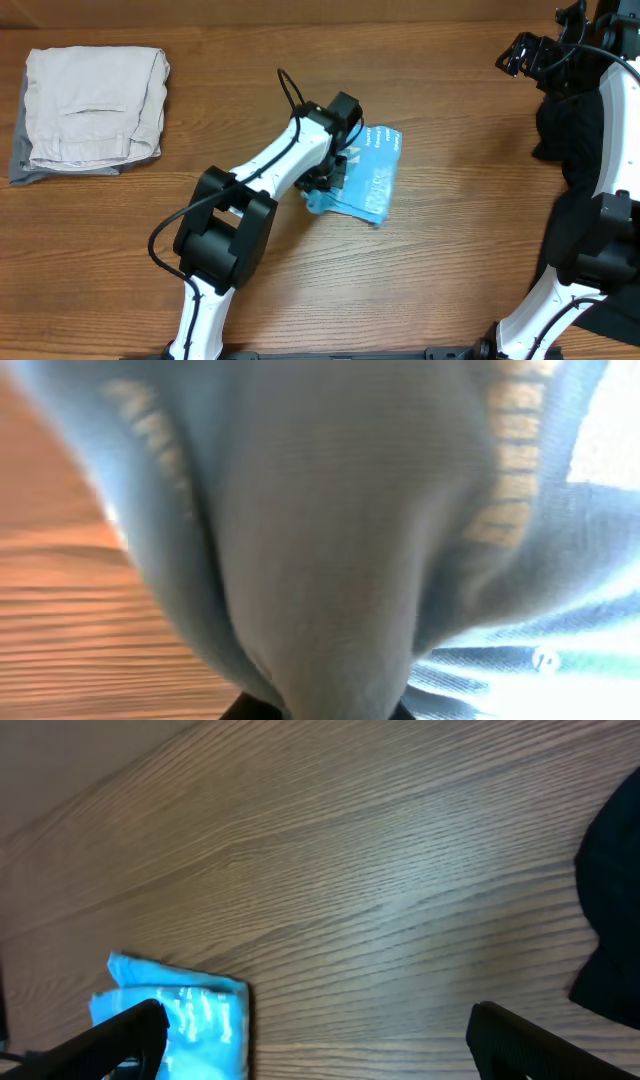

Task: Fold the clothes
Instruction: 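Lift the blue bundle with the left gripper and carry it onto the beige pants, then lower the blue bundle onto the beige pants and release with the left gripper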

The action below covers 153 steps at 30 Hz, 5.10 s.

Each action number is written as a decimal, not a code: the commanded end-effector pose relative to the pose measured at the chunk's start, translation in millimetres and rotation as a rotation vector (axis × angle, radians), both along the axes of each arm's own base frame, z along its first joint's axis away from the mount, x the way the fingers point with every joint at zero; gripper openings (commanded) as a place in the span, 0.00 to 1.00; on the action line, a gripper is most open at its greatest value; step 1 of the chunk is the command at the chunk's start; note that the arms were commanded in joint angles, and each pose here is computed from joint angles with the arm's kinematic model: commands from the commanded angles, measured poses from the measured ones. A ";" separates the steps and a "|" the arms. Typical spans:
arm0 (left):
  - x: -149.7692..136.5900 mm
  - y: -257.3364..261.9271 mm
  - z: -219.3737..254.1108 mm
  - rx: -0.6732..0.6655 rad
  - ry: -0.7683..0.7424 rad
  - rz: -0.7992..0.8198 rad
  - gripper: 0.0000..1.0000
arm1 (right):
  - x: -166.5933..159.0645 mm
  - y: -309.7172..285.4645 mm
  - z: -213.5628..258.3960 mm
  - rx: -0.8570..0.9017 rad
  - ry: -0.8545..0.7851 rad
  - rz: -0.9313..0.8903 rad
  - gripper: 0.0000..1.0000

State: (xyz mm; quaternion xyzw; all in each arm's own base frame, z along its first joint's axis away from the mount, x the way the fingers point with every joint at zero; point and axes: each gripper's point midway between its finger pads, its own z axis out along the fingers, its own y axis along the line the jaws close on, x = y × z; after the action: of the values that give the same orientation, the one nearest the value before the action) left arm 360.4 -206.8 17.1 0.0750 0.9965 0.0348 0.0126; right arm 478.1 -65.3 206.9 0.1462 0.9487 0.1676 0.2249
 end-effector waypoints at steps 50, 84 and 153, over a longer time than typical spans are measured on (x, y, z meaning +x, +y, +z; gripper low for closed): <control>135.9 376.9 286.3 0.006 -0.701 0.599 0.04 | 0.7 -2.7 5.4 -0.008 -0.013 -0.009 1.00; 170.1 486.6 255.6 -0.587 -0.909 1.135 0.04 | 0.7 -2.7 5.4 -0.008 -0.013 -0.009 1.00; 70.5 462.5 170.6 -0.211 -0.464 0.855 0.12 | 0.7 -2.7 5.4 -0.008 -0.013 -0.009 1.00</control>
State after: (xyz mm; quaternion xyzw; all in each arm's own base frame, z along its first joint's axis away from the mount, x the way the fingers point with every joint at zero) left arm 427.1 256.4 175.8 -0.4153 0.8855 -0.0454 0.2033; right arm 478.0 -65.3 206.8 0.1461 0.9488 0.1676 0.2245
